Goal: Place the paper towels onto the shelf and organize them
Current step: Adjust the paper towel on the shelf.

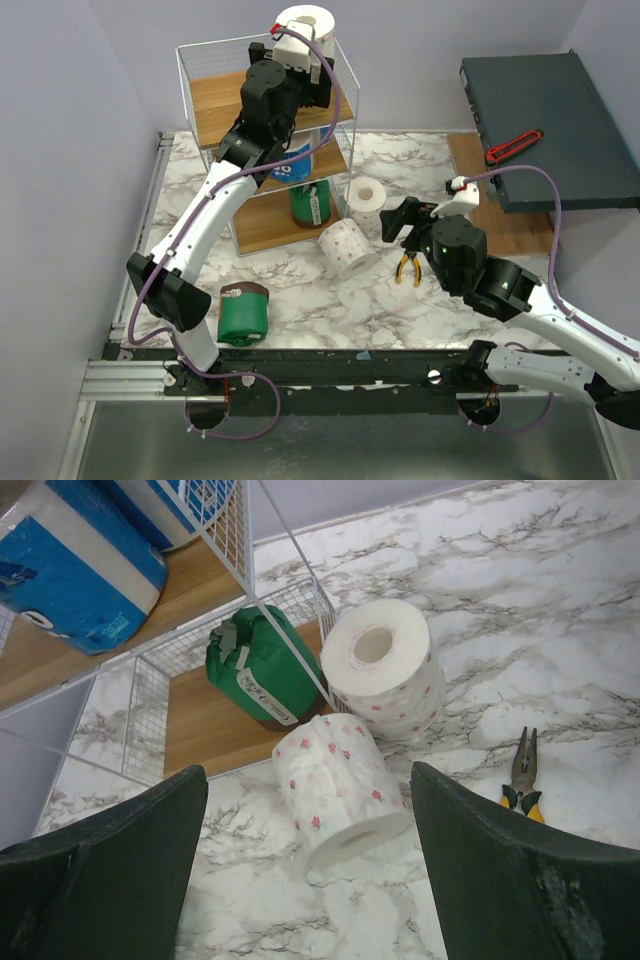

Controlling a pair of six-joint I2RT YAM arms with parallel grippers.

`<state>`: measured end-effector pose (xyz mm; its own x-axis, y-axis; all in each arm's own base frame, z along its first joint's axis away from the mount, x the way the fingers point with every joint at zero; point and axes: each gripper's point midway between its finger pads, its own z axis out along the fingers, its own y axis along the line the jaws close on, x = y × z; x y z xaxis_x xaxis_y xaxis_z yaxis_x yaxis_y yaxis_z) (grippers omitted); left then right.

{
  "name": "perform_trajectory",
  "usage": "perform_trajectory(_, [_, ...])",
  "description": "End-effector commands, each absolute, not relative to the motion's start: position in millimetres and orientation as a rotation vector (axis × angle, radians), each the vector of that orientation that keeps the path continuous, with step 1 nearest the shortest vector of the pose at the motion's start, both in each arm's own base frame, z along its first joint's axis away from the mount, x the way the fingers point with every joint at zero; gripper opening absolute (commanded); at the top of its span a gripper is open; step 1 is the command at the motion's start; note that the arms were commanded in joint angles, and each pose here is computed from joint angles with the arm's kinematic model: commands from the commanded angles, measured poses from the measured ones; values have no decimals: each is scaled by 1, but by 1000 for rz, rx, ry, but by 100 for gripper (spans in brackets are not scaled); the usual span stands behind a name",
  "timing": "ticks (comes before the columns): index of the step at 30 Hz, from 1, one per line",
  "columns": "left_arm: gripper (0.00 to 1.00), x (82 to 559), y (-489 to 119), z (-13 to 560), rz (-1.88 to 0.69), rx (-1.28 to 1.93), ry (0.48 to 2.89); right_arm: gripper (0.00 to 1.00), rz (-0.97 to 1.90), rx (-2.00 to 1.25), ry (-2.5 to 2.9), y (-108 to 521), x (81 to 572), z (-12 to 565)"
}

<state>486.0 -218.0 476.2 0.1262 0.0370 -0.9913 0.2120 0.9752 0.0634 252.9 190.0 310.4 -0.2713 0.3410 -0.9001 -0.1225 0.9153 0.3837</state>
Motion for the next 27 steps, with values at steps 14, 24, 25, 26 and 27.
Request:
perform_trajectory(14, [99,441,-206,509,-234,234,1417,85,469,174,1823,190,247,302])
perform_trajectory(24, [99,362,-192,512,-399,61,1450,99,388,227,1873,170,242,280])
perform_trajectory(25, [99,350,-194,509,-404,66,1452,99,383,227,1890,169,240,271])
perform_trajectory(26, [99,339,-193,504,-401,75,1456,99,385,224,1904,170,238,263])
perform_trajectory(27, [99,327,-195,498,-402,90,1470,99,383,227,1924,170,237,252])
